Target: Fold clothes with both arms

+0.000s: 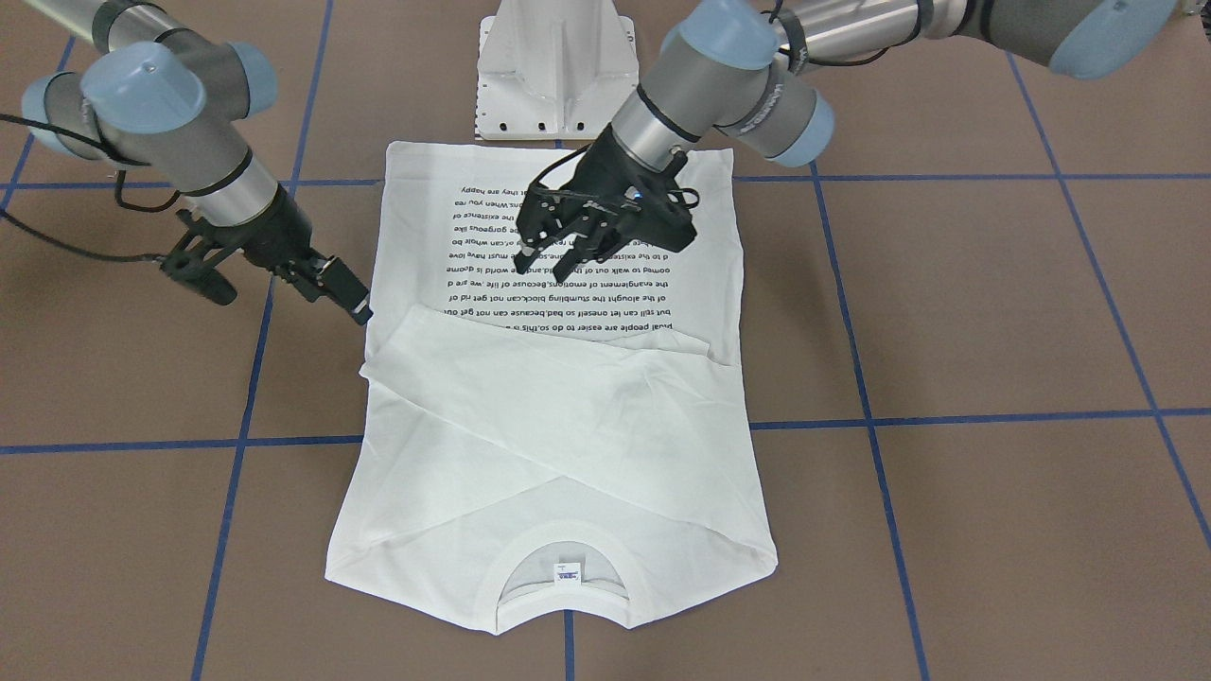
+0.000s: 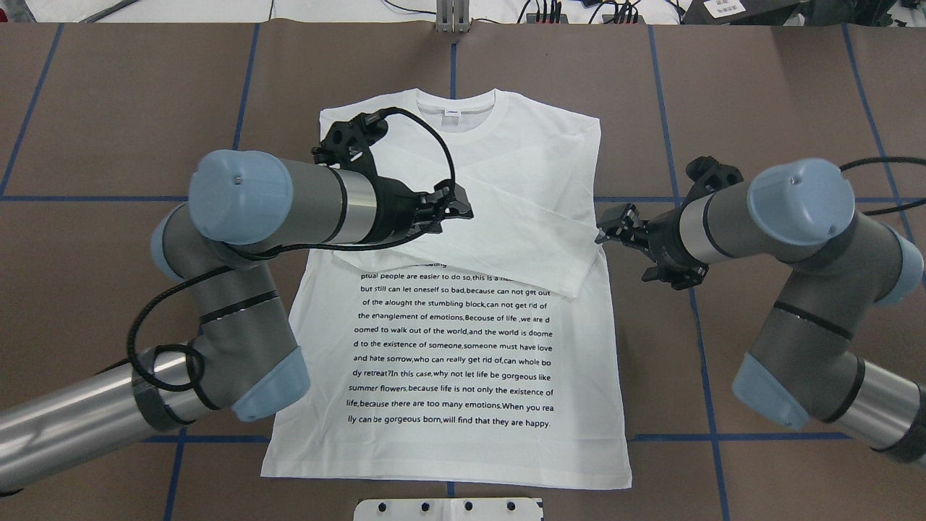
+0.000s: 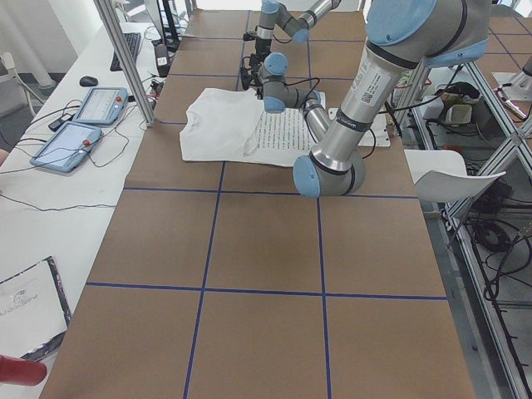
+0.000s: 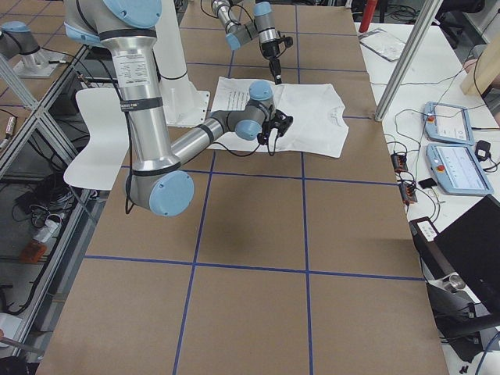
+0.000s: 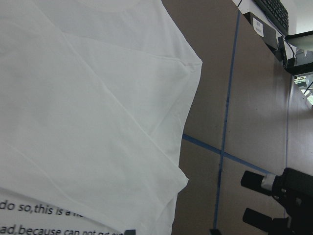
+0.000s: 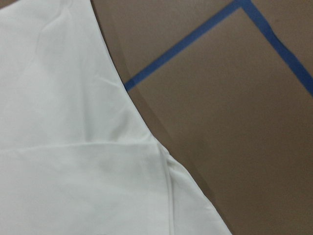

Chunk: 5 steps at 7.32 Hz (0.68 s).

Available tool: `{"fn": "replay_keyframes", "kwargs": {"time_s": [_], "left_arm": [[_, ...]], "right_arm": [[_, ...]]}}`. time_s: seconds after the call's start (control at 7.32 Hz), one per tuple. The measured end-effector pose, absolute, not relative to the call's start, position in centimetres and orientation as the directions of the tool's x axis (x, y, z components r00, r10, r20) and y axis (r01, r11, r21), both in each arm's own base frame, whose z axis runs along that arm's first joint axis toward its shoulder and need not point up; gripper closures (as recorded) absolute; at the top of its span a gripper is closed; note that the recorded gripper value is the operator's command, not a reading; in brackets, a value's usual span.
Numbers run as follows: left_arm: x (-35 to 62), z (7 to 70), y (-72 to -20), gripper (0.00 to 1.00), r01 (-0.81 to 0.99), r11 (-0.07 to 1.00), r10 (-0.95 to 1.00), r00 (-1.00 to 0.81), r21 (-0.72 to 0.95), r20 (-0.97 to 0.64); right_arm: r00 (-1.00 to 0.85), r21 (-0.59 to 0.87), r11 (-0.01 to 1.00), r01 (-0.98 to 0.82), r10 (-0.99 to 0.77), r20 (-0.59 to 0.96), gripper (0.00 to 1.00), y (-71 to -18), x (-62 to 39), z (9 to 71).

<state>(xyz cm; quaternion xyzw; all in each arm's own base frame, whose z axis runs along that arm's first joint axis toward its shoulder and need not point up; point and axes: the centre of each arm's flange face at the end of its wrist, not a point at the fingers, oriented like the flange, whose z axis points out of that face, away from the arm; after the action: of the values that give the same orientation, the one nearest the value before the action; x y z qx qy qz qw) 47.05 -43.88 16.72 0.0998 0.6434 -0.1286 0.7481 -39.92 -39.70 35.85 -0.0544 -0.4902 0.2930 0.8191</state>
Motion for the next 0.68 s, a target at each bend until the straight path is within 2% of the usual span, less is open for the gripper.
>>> {"fn": "replay_keyframes", "kwargs": {"time_s": [0.27,0.68], "left_arm": [[40.6,21.0,-44.9,0.43,0.278,0.957,0.002,0.278,0.083,-0.960],[35.5,28.0,-46.1,0.43,0.223,0.965,0.039,0.399,0.138,-0.916]], "right_arm": [[0.357,-0.394,0.814,-0.426,0.552,0.753,0.01,-31.0,-41.7,35.8],[0.395,-0.434,0.770,-0.469,0.622,0.676,0.02,-20.9,-43.8,33.4]]}}
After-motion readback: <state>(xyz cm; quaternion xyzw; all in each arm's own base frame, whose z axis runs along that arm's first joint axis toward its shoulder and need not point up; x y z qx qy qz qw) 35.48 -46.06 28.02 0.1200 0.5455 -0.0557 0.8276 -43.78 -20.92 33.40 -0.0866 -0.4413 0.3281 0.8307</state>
